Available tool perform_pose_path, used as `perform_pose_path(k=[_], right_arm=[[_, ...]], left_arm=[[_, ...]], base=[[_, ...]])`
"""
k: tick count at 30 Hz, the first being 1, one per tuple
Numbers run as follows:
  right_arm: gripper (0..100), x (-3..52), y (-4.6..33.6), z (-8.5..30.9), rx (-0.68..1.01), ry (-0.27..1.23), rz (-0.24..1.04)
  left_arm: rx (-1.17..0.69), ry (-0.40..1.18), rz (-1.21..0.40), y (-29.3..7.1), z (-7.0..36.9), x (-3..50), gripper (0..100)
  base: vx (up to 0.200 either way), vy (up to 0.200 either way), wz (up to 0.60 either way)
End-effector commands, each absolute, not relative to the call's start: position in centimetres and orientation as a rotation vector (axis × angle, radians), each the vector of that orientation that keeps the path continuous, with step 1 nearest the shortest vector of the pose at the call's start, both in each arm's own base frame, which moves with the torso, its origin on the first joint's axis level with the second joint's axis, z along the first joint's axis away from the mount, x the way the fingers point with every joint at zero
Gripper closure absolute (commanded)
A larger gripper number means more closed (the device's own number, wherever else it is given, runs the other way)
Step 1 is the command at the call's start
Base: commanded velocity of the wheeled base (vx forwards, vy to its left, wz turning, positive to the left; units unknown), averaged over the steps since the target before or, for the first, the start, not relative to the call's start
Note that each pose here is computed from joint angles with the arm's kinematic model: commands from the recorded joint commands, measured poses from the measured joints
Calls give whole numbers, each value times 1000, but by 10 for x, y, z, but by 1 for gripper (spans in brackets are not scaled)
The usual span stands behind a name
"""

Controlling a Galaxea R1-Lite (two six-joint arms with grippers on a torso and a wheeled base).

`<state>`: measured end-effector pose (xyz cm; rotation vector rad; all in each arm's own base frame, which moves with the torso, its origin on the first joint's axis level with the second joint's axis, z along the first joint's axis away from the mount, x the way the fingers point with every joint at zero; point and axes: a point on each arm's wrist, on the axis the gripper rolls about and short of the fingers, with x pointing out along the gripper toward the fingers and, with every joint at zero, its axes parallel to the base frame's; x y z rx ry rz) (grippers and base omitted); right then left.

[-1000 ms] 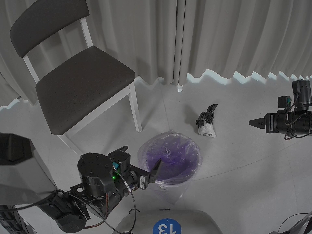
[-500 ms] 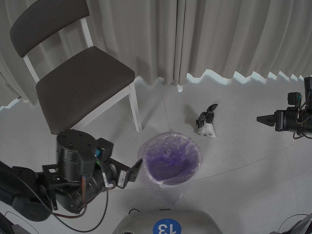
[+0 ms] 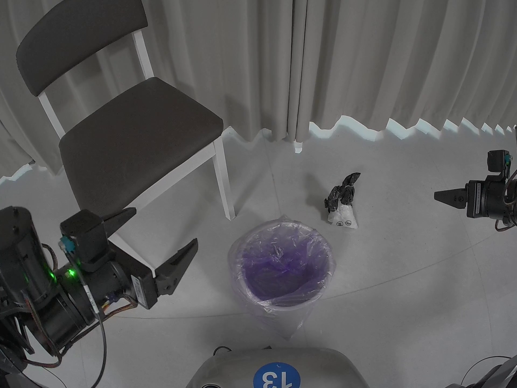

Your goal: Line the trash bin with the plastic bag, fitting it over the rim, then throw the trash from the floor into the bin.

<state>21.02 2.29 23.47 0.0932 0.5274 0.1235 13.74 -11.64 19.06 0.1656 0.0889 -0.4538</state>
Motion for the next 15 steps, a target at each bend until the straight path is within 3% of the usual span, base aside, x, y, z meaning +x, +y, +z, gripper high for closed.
perform_pose_path(k=[1, 5, 15], right_arm=[[0, 206, 21, 233, 96, 534, 118], [0, 207, 19, 232, 103, 539, 126], [0, 214, 14, 223, 117, 571, 126]], left_arm=[[165, 82, -441, -110, 191, 135, 0], [169, 86, -439, -112, 191, 138, 0], [156, 67, -511, -112, 191, 129, 0]], base=[[200, 200, 0], [200, 200, 0], [0, 0, 0]])
